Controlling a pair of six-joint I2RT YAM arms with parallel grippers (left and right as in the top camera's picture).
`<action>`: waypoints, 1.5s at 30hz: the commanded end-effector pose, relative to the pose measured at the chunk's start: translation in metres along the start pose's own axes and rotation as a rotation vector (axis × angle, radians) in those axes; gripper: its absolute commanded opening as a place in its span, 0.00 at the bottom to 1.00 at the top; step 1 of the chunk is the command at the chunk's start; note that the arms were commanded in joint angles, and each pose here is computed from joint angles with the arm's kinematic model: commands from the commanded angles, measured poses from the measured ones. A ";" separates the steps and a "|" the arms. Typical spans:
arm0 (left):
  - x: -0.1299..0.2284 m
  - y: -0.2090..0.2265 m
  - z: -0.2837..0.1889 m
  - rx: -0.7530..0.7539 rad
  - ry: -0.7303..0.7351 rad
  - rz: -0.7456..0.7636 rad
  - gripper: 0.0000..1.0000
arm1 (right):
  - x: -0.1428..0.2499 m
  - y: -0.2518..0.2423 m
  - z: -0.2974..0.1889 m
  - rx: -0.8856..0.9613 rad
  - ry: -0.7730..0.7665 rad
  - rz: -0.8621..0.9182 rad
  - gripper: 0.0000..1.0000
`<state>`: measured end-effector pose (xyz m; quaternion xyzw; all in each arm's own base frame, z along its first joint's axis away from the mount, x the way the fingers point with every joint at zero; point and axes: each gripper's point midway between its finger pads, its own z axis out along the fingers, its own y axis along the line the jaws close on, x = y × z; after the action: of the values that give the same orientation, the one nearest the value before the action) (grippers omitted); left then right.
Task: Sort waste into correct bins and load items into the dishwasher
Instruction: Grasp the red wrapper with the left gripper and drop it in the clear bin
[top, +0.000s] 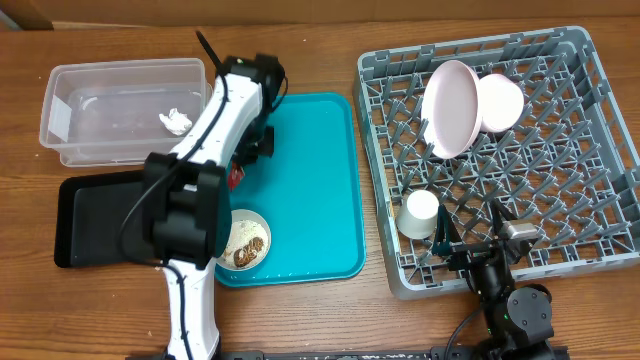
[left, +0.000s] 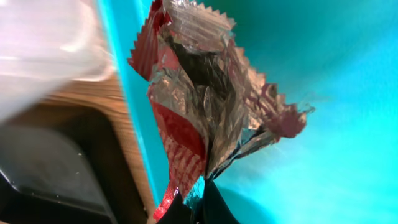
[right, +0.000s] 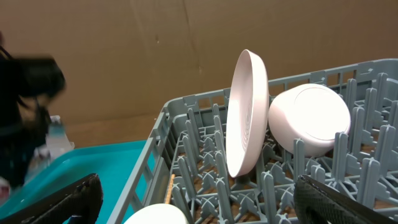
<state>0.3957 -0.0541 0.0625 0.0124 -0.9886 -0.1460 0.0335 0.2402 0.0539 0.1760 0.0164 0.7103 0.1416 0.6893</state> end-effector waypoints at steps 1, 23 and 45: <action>-0.016 0.025 -0.089 0.102 -0.234 -0.158 0.04 | 0.001 0.001 0.000 -0.009 -0.006 0.000 1.00; -0.051 0.105 -0.083 0.413 -0.257 -0.414 0.39 | 0.001 0.001 0.000 -0.009 -0.006 0.000 1.00; 0.103 0.012 -0.174 0.338 -0.131 -0.143 0.26 | 0.001 0.001 0.000 -0.009 -0.006 0.000 1.00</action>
<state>0.3254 -0.0842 0.2534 0.0763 -0.9935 0.0494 -0.0687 0.2402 0.0540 0.1760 0.0162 0.7102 0.1416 0.6895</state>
